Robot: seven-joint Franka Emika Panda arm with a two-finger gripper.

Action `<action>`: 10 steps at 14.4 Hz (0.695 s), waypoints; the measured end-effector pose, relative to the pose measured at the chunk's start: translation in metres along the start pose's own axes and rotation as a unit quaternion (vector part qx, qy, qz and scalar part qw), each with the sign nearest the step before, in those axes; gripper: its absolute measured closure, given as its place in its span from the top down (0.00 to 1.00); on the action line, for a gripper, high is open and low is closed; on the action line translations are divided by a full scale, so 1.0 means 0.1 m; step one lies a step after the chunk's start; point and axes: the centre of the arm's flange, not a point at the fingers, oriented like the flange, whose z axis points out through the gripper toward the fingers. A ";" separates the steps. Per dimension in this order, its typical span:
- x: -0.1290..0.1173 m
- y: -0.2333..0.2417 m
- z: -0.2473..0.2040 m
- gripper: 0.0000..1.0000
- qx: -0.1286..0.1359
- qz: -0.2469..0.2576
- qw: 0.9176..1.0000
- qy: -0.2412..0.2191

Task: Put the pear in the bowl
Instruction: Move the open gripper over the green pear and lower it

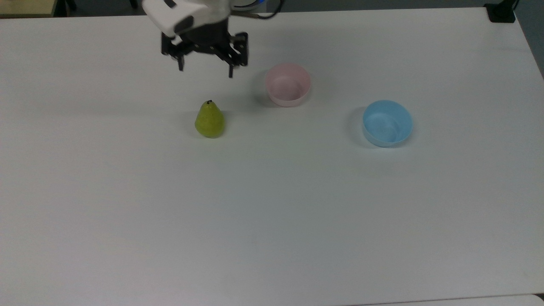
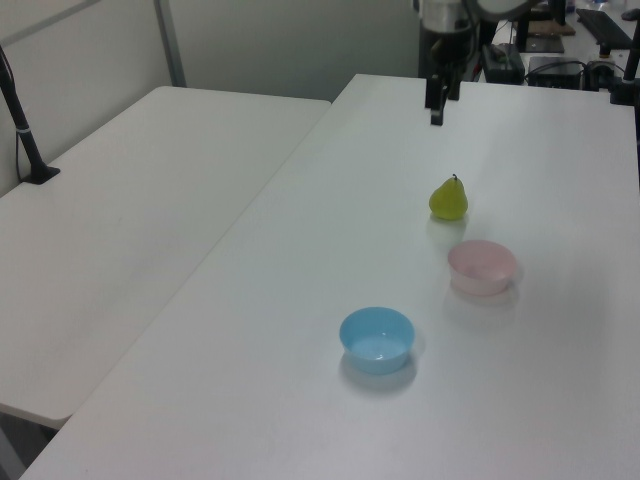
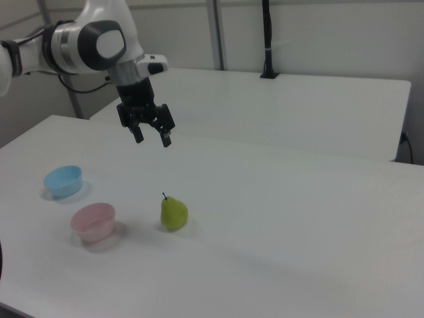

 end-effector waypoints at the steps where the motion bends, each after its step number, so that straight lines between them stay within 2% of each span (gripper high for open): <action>1: -0.08 0.09 -0.04 1.00 -0.001 0.001 1.000 -0.010; 3: -0.08 0.28 -0.05 1.00 0.057 -0.005 0.998 -0.011; 4: -0.09 0.40 -0.05 1.00 0.065 -0.004 0.998 -0.010; 7: -0.07 0.34 0.03 1.00 0.067 -0.010 0.998 -0.017; 10: 0.01 0.18 0.38 1.00 0.061 -0.022 0.997 -0.048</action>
